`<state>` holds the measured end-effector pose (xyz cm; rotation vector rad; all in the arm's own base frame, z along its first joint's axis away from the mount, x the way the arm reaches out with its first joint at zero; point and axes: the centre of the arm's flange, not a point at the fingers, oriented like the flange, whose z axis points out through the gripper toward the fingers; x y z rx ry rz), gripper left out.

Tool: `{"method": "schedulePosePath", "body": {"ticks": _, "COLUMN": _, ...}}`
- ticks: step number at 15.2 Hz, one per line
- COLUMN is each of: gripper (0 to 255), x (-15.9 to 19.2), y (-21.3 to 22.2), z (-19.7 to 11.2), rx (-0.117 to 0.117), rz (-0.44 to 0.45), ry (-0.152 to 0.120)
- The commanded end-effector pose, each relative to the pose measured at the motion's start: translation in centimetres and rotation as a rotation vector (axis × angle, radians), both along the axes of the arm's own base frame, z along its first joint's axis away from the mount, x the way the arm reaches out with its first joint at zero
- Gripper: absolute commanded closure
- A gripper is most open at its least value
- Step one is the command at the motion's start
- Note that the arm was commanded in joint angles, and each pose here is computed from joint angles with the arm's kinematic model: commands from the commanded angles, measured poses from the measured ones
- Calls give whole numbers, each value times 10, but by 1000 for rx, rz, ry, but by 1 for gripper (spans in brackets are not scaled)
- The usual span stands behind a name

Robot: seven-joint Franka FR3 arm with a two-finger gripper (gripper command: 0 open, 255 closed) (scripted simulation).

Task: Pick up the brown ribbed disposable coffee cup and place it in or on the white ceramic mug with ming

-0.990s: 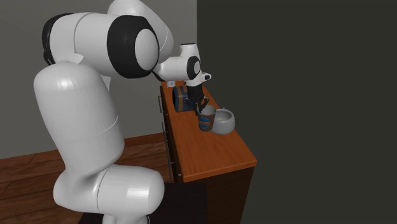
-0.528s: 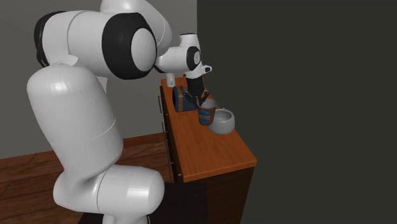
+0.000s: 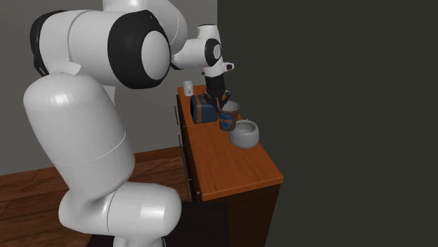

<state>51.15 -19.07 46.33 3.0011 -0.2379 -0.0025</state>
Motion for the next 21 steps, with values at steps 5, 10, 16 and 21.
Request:
{"method": "schedulePosePath", "body": {"ticks": 5, "gripper": 255, "x": 30, "y": -25, "z": 21, "rx": 0, "rz": 0, "ry": 0}}
{"method": "schedulePosePath", "body": {"ticks": 10, "gripper": 255, "x": 79, "y": -66, "z": 36, "rx": 0, "rz": 0, "ry": 0}}
{"method": "schedulePosePath", "body": {"ticks": 16, "gripper": 255, "x": 123, "y": -102, "z": 38, "rx": 0, "rz": 0, "ry": 0}}
{"method": "schedulePosePath", "body": {"ticks": 21, "gripper": 255, "x": 123, "y": -102, "z": 11, "rx": 0, "rz": 0, "ry": 0}}
